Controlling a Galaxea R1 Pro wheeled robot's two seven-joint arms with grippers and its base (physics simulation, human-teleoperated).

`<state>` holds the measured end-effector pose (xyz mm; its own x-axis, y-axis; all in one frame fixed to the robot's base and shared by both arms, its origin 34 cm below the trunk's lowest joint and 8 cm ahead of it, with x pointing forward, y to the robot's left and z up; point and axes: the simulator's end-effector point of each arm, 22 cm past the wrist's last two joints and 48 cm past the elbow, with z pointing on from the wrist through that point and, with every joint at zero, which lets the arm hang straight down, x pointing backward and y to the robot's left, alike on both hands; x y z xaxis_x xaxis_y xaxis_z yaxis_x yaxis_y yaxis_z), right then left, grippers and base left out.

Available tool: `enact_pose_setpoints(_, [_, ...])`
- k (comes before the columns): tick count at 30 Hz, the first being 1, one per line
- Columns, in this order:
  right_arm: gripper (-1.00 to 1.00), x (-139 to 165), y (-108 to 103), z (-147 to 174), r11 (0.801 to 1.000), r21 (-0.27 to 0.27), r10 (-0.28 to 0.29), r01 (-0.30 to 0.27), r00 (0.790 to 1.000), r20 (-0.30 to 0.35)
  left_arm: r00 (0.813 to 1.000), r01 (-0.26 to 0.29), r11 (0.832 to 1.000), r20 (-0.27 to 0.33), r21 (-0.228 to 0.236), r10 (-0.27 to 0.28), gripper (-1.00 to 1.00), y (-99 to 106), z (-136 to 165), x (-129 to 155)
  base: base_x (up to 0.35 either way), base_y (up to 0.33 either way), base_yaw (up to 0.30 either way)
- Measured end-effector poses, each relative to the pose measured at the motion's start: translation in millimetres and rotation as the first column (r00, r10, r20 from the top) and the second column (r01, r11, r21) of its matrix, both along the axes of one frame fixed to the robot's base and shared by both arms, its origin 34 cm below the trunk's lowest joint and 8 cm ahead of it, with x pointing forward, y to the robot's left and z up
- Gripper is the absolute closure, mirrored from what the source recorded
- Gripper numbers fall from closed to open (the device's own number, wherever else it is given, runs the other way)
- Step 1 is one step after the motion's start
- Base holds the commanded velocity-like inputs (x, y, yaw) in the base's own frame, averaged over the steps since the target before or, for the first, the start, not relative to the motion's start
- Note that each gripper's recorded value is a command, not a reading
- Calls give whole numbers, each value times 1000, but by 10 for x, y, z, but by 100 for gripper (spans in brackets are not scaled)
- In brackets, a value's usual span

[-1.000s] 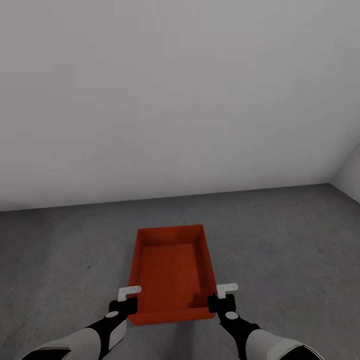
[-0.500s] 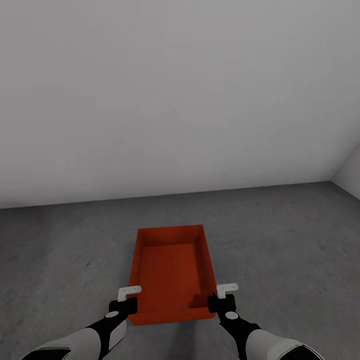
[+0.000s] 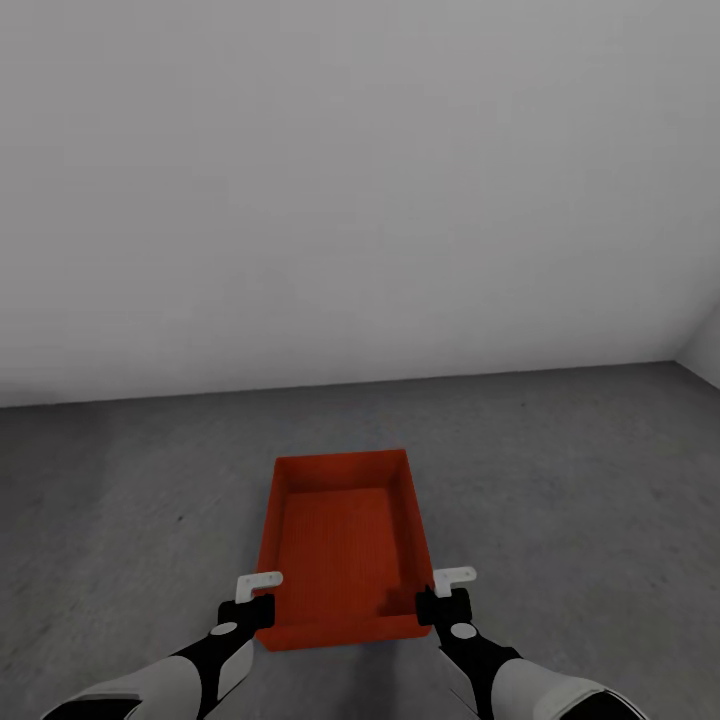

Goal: Move the two storage containers from the living room to the garage. In the garage, place one container on the floor and stack the other container on top of it (either order is fine).

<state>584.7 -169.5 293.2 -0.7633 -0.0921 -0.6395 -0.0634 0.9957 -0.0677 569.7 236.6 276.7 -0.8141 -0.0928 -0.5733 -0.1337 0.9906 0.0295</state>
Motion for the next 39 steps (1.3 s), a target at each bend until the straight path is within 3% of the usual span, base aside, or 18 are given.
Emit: enact_pose_setpoints(39, [100,-221,1,-796,1000,0,0,0,1000,-10,1000,0,1000,-11,0,0,100,1,-795,-223,0,0,0])
